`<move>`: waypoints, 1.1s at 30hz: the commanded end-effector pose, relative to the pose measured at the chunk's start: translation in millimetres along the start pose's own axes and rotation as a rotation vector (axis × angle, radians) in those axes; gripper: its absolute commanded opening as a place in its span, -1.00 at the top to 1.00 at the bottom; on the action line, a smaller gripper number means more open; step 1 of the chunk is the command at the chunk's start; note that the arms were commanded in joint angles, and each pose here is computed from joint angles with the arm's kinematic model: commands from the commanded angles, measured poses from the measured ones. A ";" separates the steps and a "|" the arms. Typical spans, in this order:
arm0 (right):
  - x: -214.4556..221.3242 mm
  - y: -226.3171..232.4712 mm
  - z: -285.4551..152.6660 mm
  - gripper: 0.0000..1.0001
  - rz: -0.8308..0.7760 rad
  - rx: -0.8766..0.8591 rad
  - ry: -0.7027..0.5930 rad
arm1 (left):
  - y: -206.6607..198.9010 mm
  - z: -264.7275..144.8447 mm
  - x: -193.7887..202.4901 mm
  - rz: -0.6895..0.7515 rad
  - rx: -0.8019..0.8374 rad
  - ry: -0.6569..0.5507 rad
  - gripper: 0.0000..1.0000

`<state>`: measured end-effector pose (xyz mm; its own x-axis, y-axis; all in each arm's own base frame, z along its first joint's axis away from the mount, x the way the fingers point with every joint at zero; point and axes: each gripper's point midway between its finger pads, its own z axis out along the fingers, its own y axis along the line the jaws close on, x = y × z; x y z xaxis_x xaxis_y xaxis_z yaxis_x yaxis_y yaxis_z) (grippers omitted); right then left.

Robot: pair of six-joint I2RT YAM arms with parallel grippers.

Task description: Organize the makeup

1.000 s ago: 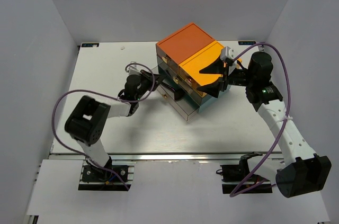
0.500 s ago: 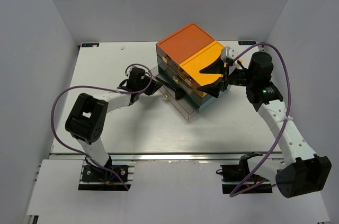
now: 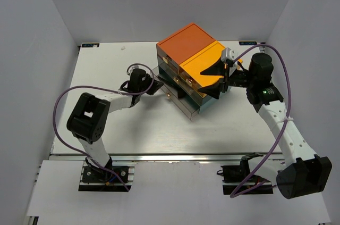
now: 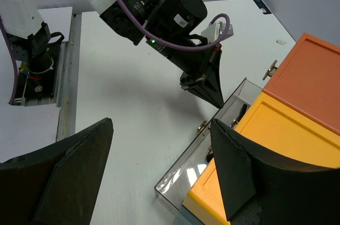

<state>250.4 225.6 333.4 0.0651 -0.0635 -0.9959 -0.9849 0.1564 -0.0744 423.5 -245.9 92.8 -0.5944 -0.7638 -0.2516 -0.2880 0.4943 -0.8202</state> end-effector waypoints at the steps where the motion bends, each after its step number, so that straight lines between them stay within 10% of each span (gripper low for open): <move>1: -6.0 1.3 -3.5 -0.58 -0.040 0.007 -0.010 | -0.4 -14.6 -20.6 0.019 0.016 -0.117 1.00; 10: -4.4 1.7 -4.0 -0.58 -0.051 0.008 -0.008 | -16.1 -36.4 -20.1 -0.039 0.268 -0.148 0.98; 18: -5.6 1.6 -3.7 -0.58 -0.057 0.009 -0.009 | 24.4 10.9 15.4 0.015 0.084 0.070 1.00; 33: -1.0 3.6 -6.7 -0.58 -0.038 0.016 0.007 | -43.1 62.5 13.1 0.063 0.279 0.167 0.92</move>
<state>249.0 222.7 331.8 0.0766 -0.0752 -0.9942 -0.9827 0.1629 -0.0881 464.2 -287.1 52.2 -0.7143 -0.6700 -0.2023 -0.1667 0.4436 -0.8806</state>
